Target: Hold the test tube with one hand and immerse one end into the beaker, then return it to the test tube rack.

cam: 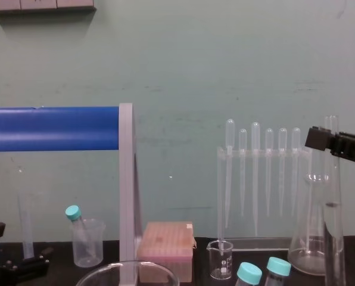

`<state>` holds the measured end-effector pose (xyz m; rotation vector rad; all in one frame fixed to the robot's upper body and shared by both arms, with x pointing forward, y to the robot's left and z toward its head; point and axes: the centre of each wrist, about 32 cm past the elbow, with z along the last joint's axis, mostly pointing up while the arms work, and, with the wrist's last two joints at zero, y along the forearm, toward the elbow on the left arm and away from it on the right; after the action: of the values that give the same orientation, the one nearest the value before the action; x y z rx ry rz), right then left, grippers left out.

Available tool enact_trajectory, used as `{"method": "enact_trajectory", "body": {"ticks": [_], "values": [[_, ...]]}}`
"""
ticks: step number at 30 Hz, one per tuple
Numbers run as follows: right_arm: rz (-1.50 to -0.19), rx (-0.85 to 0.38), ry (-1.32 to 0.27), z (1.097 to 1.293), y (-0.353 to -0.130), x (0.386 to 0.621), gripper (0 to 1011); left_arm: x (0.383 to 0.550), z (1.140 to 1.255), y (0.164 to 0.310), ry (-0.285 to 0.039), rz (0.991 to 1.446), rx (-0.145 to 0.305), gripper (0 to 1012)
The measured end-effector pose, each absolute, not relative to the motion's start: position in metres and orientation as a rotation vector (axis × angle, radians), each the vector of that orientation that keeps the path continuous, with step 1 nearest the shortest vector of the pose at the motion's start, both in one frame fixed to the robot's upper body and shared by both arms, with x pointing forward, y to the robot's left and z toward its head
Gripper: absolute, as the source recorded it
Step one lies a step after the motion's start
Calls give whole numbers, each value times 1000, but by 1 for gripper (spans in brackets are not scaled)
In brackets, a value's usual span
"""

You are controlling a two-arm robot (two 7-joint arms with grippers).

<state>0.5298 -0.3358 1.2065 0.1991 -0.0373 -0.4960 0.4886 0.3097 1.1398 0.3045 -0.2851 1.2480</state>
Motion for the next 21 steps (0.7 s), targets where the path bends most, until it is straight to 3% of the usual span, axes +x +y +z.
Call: {"method": "enact_trajectory", "body": {"ticks": [21], "values": [[-485,149,39,1185,-333,537,225,489,1140,310,-285,1248,304,1000]]}}
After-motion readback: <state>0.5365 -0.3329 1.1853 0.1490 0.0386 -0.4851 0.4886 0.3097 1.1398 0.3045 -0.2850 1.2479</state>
